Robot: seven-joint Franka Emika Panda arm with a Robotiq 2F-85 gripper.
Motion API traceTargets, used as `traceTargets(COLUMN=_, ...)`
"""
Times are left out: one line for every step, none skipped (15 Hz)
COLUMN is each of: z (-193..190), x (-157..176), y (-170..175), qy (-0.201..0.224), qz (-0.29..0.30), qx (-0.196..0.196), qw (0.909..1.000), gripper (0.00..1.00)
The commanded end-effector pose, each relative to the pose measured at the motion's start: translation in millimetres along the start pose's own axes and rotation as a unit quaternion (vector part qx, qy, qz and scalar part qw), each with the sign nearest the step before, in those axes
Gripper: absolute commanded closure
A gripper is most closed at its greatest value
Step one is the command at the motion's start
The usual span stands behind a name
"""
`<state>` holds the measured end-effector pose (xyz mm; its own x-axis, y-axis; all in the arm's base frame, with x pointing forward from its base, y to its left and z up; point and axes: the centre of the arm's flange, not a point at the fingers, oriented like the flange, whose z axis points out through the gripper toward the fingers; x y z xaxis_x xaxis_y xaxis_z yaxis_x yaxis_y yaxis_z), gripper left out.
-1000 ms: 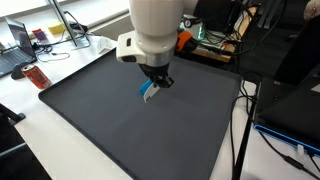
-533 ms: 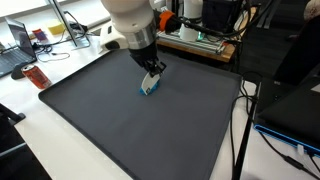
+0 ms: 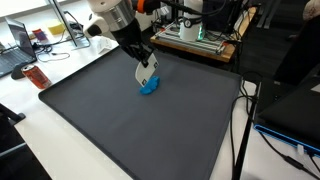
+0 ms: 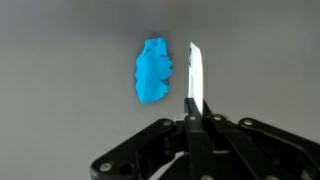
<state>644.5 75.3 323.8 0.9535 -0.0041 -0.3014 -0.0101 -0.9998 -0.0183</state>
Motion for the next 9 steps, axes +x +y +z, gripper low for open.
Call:
traceTargets(z=-7, x=-18, y=28, qy=0.003, qz=-0.028, qx=0.047, qw=0.9985, gripper=0.99)
traceTargets(z=-9, x=-19, y=36, qy=0.005, qz=-0.034, qx=0.054, qw=0.9979, gripper=0.99)
traceTargets(z=-10, x=-21, y=45, qy=0.008, qz=-0.042, qx=0.058, qw=0.9974, gripper=0.99)
traceTargets(z=-10, x=-23, y=53, qy=0.008, qz=-0.049, qx=0.056, qw=0.9972, gripper=0.99)
traceTargets(z=-10, x=-25, y=63, qy=0.011, qz=-0.057, qx=0.054, qw=0.9968, gripper=0.99)
traceTargets(z=-10, x=-26, y=75, qy=0.017, qz=-0.065, qx=0.062, qw=0.9958, gripper=0.99)
traceTargets(z=-11, x=-26, y=84, qy=0.024, qz=-0.074, qx=0.069, qw=0.9946, gripper=0.99)
traceTargets(z=-10, x=-27, y=94, qy=0.030, qz=-0.089, qx=0.073, qw=0.9929, gripper=0.99)
traceTargets(z=-10, x=-26, y=102, qy=0.032, qz=-0.101, qx=0.079, qw=0.9912, gripper=0.99)
